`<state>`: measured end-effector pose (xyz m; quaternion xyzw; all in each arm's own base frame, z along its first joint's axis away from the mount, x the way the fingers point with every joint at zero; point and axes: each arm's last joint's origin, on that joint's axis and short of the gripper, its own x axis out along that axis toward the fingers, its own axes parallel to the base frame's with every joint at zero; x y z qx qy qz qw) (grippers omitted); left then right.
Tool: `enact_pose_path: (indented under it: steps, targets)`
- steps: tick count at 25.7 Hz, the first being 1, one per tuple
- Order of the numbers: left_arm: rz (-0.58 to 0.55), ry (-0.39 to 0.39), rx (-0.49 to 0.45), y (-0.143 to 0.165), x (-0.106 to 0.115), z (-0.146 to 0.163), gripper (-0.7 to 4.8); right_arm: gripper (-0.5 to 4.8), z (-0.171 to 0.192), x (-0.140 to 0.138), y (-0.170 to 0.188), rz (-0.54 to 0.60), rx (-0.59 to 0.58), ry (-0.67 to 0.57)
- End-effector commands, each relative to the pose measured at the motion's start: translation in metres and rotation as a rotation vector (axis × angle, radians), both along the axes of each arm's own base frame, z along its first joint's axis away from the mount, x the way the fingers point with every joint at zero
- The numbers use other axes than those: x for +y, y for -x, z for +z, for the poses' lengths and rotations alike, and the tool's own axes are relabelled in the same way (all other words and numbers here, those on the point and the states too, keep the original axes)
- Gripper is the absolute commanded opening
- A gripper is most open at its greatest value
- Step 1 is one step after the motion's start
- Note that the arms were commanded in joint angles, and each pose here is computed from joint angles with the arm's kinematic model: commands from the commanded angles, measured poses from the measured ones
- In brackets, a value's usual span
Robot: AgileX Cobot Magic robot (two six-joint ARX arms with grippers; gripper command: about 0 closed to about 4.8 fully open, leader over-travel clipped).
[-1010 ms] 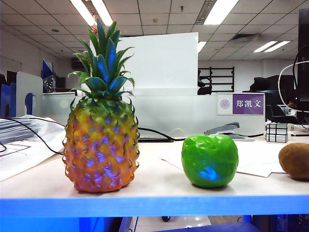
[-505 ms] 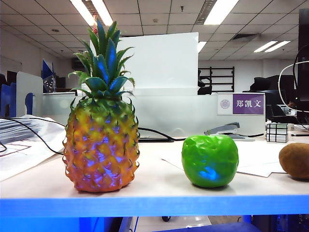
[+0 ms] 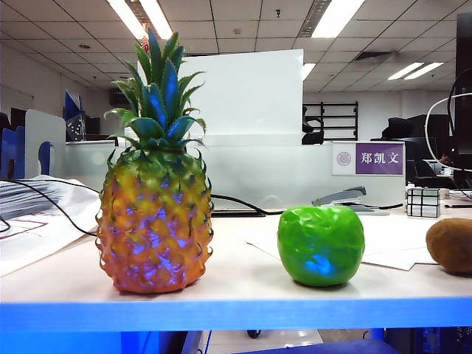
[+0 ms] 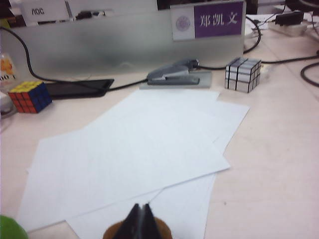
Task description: Arrange all the fruits from large to small from left to right in a row.
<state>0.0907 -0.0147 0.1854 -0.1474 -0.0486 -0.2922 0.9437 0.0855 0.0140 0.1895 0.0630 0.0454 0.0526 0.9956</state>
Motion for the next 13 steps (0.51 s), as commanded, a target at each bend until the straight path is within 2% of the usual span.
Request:
enact_pose_path:
  steps: [1, 13]
  targets:
    - [0.000, -0.001, -0.012, 0.000, 0.000, 0.001, 0.26, 0.00, -0.002, 0.000, -0.002, 0.001, -0.025, -0.002]
    - [0.001, -0.001, -0.012, 0.000, 0.000, 0.001, 0.26, -0.01, -0.018, -0.007, -0.008, -0.054, -0.018, 0.003]
